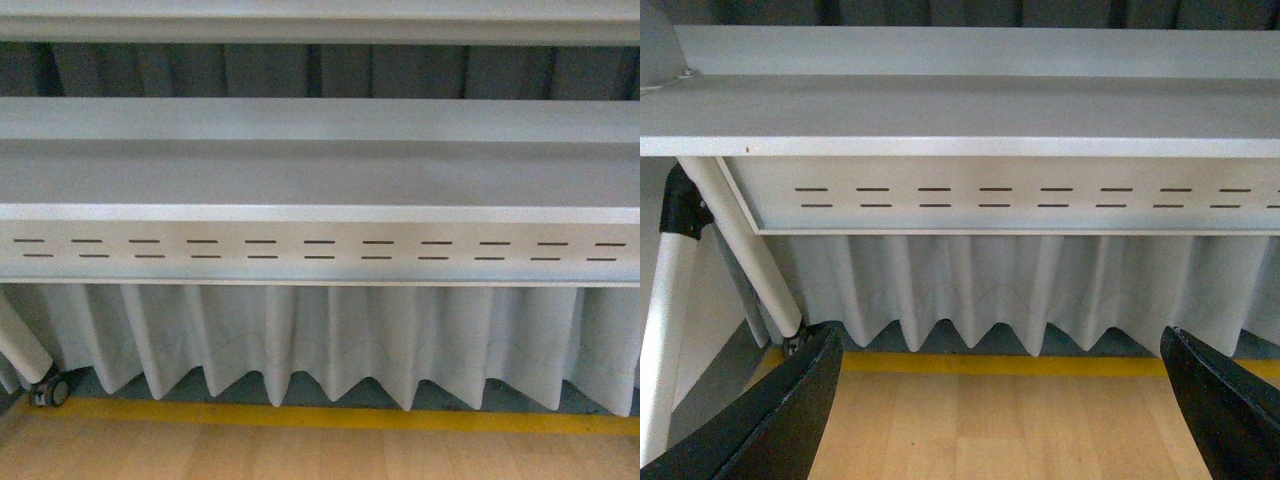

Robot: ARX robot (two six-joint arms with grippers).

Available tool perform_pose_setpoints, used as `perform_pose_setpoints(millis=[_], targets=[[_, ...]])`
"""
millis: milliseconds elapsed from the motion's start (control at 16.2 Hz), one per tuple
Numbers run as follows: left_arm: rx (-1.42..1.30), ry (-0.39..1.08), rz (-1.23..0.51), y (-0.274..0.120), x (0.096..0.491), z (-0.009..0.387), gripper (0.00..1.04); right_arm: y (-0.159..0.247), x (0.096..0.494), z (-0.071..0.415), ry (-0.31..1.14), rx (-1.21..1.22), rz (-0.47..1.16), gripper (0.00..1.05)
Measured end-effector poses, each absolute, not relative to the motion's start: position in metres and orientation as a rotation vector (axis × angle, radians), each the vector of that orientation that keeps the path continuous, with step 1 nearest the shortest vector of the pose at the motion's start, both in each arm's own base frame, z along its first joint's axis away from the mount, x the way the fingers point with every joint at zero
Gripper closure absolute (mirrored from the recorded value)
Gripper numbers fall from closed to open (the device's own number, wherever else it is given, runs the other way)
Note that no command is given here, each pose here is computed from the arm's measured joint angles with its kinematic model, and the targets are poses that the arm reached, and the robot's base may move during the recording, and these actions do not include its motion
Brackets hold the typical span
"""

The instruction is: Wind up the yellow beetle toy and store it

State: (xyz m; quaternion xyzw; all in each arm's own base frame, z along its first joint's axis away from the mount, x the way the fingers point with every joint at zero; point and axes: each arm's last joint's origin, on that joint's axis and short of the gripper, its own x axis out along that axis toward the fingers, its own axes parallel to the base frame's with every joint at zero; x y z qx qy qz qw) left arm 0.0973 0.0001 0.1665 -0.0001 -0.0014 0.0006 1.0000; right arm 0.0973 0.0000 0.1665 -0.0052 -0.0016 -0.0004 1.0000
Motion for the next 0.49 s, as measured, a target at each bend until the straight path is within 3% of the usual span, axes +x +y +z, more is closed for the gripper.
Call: perform_pose_setpoints(millis=[494], targets=[[0.0, -0.003, 0.001, 0.0001, 0.0973, 0.1665, 0.07, 0.0, 0.0973, 0.1665, -0.003, -0.01, -0.001, 0.07]])
